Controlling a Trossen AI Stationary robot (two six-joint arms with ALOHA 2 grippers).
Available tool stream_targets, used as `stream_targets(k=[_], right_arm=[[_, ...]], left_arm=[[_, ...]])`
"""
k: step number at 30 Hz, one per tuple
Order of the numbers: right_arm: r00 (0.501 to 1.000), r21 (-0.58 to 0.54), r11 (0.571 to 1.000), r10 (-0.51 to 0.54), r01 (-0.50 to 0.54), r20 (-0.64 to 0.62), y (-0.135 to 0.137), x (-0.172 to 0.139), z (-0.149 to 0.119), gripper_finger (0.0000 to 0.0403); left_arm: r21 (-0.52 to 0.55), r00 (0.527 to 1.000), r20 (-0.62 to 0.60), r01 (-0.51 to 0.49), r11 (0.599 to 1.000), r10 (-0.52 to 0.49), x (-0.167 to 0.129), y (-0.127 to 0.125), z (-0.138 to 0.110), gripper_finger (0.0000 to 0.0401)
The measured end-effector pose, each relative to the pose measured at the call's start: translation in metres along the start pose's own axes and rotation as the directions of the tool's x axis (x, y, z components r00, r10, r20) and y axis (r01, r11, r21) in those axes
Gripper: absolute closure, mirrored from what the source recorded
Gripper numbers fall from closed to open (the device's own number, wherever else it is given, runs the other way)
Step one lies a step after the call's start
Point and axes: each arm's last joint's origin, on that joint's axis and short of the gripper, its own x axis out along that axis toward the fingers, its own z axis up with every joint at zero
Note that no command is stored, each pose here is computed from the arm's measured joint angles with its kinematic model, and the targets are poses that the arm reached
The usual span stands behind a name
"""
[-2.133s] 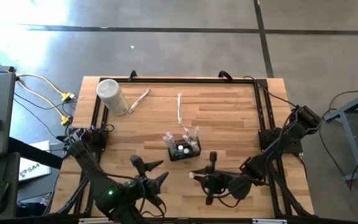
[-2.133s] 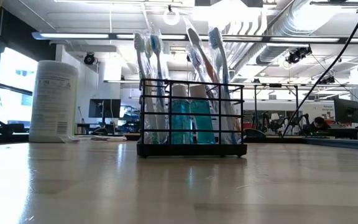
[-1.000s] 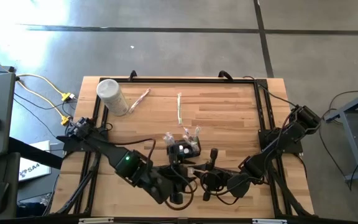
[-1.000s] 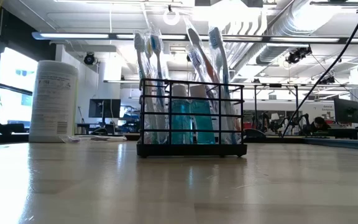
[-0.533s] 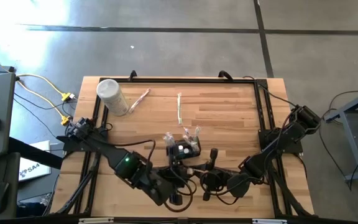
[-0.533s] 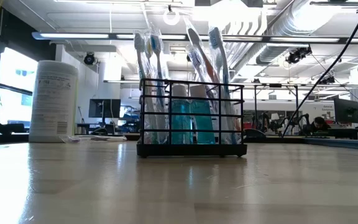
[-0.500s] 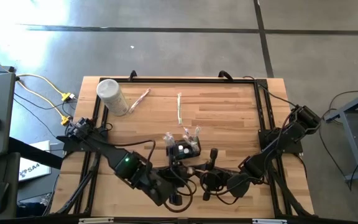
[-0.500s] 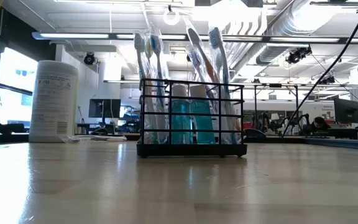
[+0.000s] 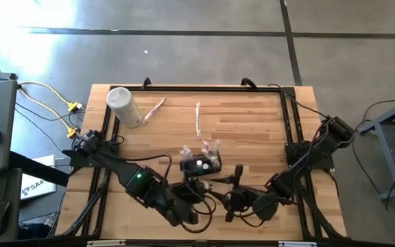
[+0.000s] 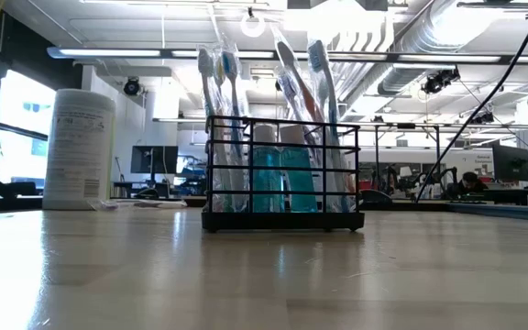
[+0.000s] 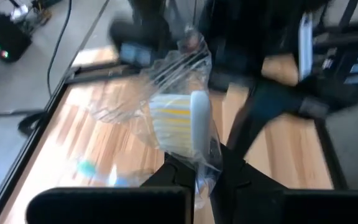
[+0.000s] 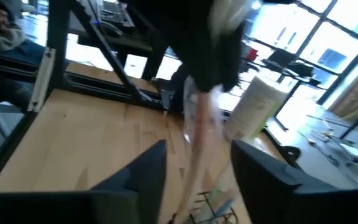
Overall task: Pick & Place toothbrushing station
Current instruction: Put the orange toothbrush into the black wire organizer
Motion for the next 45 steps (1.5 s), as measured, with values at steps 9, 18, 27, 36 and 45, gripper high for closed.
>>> stream_targets(k=[9, 18, 27, 36, 45], right_arm=[[0.997, -0.04, 0.996, -0.08, 0.079, -0.021, 0.003, -0.028, 0.001, 0.0138], [0.995, -0.08, 0.992, -0.102, 0.1, -0.013, 0.013, -0.053, -0.001, 0.0133], [0.992, -0.035, 0.992, -0.126, 0.125, -0.012, 0.013, -0.054, -0.001, 0.0133], [0.989, -0.04, 0.99, -0.137, 0.135, -0.049, 0.008, -0.045, -0.007, 0.0133], [0.985, -0.033, 0.988, -0.151, 0.148, -0.079, 0.002, -0.037, -0.012, 0.0133]], left_arm=[[-0.023, 0.998, -0.042, -0.053, 0.998, 0.052, -0.049, 0.004, -0.01, 0.039], [-0.067, 0.963, -0.078, -0.262, 0.963, 0.257, -0.11, 0.018, -0.042, 0.039], [0.025, 0.951, -0.17, -0.257, 0.966, 0.257, -0.102, 0.03, -0.06, 0.039], [-0.14, 0.95, -0.172, -0.284, 0.949, 0.259, -0.1, 0.099, -0.09, 0.039], [-0.235, 0.972, 0.17, 0.202, 0.951, -0.165, -0.073, 0.111, -0.133, 0.039]])
